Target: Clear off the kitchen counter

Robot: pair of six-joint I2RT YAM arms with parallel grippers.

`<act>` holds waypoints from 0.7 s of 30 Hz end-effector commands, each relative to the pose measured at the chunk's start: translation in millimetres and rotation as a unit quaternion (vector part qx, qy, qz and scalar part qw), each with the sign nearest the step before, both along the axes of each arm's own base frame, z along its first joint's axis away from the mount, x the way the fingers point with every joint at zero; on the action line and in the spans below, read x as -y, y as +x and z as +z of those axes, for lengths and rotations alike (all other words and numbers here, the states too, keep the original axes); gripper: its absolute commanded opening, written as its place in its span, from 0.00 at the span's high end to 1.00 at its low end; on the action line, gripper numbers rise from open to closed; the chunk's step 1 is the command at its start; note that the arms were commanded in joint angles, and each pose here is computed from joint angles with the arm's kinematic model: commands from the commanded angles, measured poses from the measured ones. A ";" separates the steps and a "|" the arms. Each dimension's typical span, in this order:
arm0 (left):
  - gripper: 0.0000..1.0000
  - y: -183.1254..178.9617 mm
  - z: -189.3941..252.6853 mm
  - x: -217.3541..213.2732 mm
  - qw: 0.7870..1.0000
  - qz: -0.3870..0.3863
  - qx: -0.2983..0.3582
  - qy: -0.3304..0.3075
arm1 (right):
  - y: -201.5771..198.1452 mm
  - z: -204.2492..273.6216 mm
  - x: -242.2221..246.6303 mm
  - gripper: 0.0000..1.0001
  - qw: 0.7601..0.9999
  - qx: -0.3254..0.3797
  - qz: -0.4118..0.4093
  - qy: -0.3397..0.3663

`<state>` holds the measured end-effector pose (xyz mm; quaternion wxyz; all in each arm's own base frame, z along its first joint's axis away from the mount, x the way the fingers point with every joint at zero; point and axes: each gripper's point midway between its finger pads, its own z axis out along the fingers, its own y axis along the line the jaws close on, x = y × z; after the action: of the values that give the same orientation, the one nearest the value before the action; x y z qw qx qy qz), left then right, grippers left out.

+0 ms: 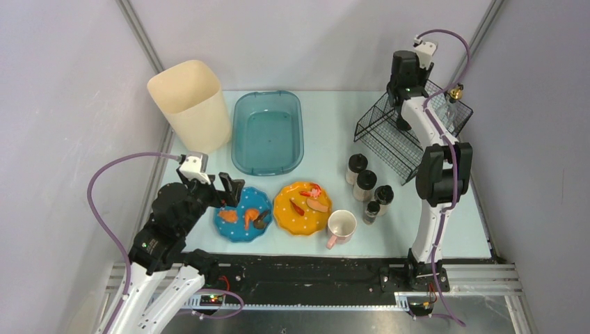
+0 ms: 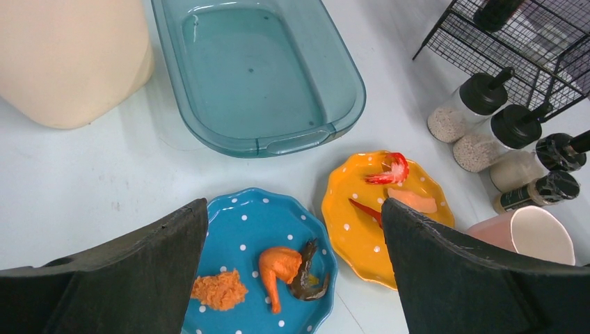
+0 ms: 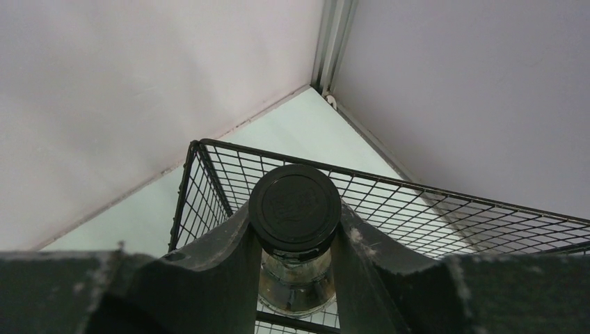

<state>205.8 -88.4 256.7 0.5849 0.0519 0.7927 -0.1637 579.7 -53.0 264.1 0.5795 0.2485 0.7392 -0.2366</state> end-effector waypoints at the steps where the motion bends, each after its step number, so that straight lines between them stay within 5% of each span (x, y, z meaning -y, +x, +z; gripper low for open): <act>1: 0.02 2.2 3.8 0.5 1.000 -0.005 0.009 0.007 | -5.0 21.5 0.3 0.57 0.999 0.040 -0.008 0.013; 10: 0.02 2.2 3.6 -1.0 1.000 -0.001 0.009 0.007 | -18.8 55.6 -9.6 0.27 0.998 0.059 0.004 0.003; 21: 0.02 2.4 4.0 -4.6 1.000 0.008 0.013 0.007 | -59.8 141.8 -30.4 0.19 0.993 0.115 0.023 -0.032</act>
<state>206.1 -87.6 256.8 0.5856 0.0501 0.7926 -0.1621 548.7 -24.3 336.2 0.6256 0.2262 0.7139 -0.2185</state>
